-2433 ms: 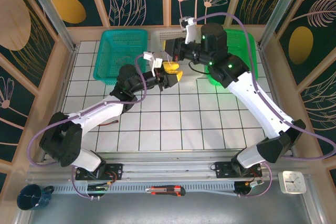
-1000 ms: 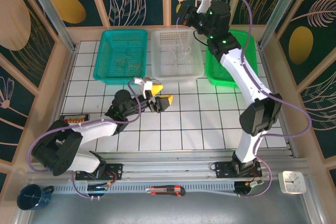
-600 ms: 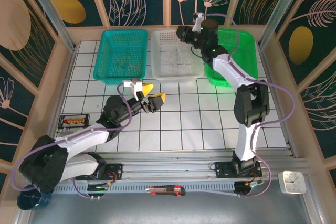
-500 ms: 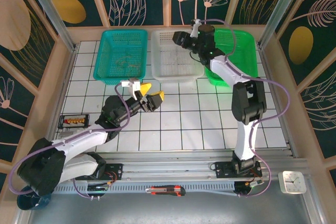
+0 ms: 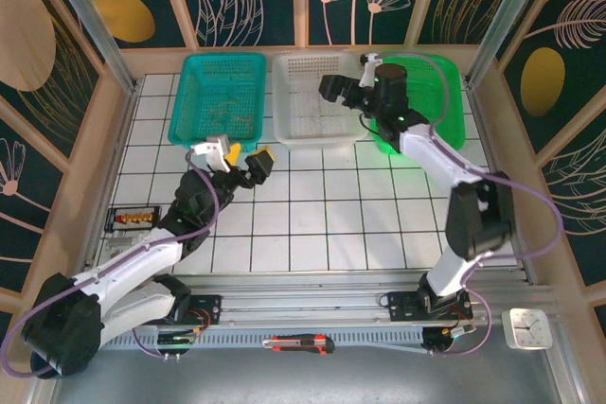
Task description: Untangle the cables
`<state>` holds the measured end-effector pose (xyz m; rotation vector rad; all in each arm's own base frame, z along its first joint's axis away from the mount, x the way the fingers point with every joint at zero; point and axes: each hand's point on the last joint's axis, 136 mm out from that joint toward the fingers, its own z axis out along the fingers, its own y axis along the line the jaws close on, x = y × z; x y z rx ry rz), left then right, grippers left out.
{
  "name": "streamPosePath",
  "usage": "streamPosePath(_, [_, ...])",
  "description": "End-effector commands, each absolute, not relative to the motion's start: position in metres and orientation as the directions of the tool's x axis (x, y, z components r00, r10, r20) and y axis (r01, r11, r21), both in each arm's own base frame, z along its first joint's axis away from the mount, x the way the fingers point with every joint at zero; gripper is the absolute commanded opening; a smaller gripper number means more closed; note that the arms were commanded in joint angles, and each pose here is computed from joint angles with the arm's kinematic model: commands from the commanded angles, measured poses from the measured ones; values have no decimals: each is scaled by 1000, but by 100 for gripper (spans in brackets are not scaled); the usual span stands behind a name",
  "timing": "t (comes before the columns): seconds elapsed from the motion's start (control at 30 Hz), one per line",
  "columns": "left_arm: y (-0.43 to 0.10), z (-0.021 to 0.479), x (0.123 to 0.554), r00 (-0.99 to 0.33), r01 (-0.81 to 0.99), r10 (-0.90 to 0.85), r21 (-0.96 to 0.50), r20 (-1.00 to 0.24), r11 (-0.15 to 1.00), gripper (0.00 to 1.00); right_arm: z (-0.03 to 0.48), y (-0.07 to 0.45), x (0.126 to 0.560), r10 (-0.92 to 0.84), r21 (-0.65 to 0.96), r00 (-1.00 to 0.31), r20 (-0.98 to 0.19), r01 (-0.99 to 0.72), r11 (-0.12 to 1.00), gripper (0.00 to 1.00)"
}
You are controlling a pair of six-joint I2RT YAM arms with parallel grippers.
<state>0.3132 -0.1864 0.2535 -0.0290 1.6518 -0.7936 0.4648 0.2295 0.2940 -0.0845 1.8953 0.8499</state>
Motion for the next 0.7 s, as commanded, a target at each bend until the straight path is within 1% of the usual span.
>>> streamPosePath(0.0, [-155,260,319,-158,297,-426,-454,-891,840,99,324,211,442,306,457,-375,-875,-430,779,99])
streamPosePath(0.13, [-121,256,320,-74,177,-391,-398,-917,900,99,319,180,416,290,399,-323,-901,-355,845,99])
streamPosePath(0.27, [-79,244,318,-6,35,-353,-353,-936,935,99,301,137,397,245,307,-275,-930,-208,929,99])
streamPosePath(0.37, [-49,233,319,8,-56,-334,-334,-943,941,99,285,103,387,217,247,-247,-945,-99,964,99])
streamPosePath(0.47, [-20,224,320,28,-136,-329,-330,-944,934,99,270,64,378,231,225,-182,-956,53,973,99])
streamPosePath(0.57, [9,217,318,80,-231,-317,-327,-945,916,99,254,30,371,310,288,-125,-942,168,943,99])
streamPosePath(0.63, [20,214,315,116,-279,-273,-296,-955,914,99,241,11,368,314,277,-126,-941,243,929,99])
streamPosePath(0.67, [23,211,314,131,-296,-240,-269,-962,917,95,235,3,367,275,227,-142,-951,284,932,99])
